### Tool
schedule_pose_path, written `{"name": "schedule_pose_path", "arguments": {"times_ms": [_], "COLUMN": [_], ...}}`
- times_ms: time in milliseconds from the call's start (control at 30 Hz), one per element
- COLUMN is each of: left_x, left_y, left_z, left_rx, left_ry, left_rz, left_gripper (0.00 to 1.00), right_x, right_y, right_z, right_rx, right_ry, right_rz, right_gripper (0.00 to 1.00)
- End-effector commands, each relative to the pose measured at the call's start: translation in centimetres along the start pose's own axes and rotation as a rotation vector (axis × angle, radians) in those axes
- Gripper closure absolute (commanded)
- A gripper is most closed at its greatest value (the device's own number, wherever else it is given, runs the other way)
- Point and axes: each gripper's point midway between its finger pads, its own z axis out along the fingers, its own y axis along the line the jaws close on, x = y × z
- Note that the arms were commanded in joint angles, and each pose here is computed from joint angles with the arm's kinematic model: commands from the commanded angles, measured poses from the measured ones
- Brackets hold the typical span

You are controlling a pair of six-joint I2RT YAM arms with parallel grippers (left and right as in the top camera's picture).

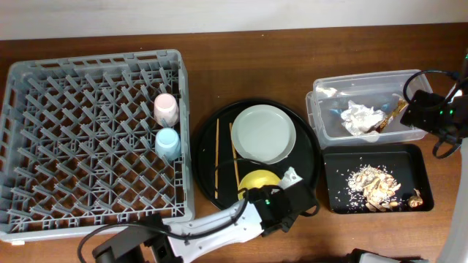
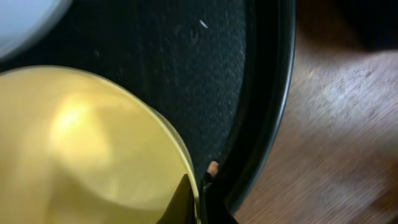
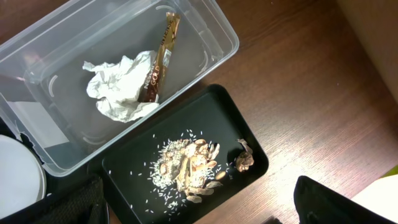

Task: Sort waste into correct bins and load items into the dishwasher rack
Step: 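Grasp the yellow bowl with the left gripper and lift it toward the rack, then lower the yellow bowl into the rack front and open the left gripper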

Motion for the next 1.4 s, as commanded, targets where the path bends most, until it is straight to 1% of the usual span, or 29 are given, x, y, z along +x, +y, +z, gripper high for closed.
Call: {"name": "schedule_pose_path", "arguments": {"times_ms": [0,67,133,200,300,400,500,533,667,733,800,867,1033,1133,1233,1367], "left_x": [-5.9,-7.7,-8.4,-8.7,-8.2,-6.9,-5.7,-5.5,-3.6,-2.5,-1.3,-0.2,2.2,3.2,4.3,4.9], "left_y": [0.6,1.7,3.1,4.7,6.5,9.0,10.5,11.2,15.3,17.4,18.6,19.2,20.7,21.9,23.5,24.8], "left_z": [-6.5,-10.8,-14.0,-18.1,-23.0,-26.7,-30.9,-31.3,-29.3,-27.8,-26.3,-24.6,-20.5,-19.2,-17.5,-16.7], "left_rx": [-0.014,0.003,0.026,0.099,0.31,0.493,0.812,0.86,0.93,0.97,1.011,1.033,1.032,1.013,0.94,0.929], "left_ry": [-0.184,-0.22,-0.225,-0.231,-0.254,-0.277,-0.36,-0.385,-0.445,-0.484,-0.496,-0.494,-0.482,-0.483,-0.459,-0.462], "left_rz": [-0.001,-0.036,-0.07,-0.109,-0.148,-0.193,-0.192,-0.205,-0.351,-0.454,-0.557,-0.625,-0.748,-0.812,-0.857,-0.901], "left_gripper": [1.0,1.0,1.0,1.0,1.0,1.0,1.0,1.0,1.0,1.0,1.0,1.0,1.0,1.0,1.0,1.0], "right_x": [-0.2,-0.2,-0.2,-0.2,-0.2,-0.2,-0.2,-0.2,-0.2,-0.2,-0.2,-0.2,-0.2,-0.2,-0.2,-0.2], "right_y": [-0.5,-0.5,-0.5,-0.5,-0.5,-0.5,-0.5,-0.5,-0.5,-0.5,-0.5,-0.5,-0.5,-0.5,-0.5,-0.5], "right_z": [0.1,0.1,0.1,0.1,0.1,0.1,0.1,0.1,0.1,0.1,0.1,0.1,0.1,0.1,0.1,0.1], "right_rx": [0.022,0.022,0.021,0.022,0.022,0.022,0.021,0.022,0.021,0.022,0.022,0.021,0.022,0.022,0.022,0.022], "right_ry": [-0.004,-0.004,-0.004,-0.004,-0.004,-0.004,-0.004,-0.004,-0.004,-0.004,-0.004,-0.004,-0.004,-0.004,-0.004,-0.004], "right_rz": [0.02,0.02,0.02,0.02,0.02,0.02,0.02,0.02,0.02,0.02,0.02,0.02,0.02,0.02,0.02,0.02], "right_gripper": [0.01,0.01,0.01,0.01,0.01,0.01,0.01,0.01,0.01,0.01,0.01,0.01,0.01,0.01,0.01,0.01]}}
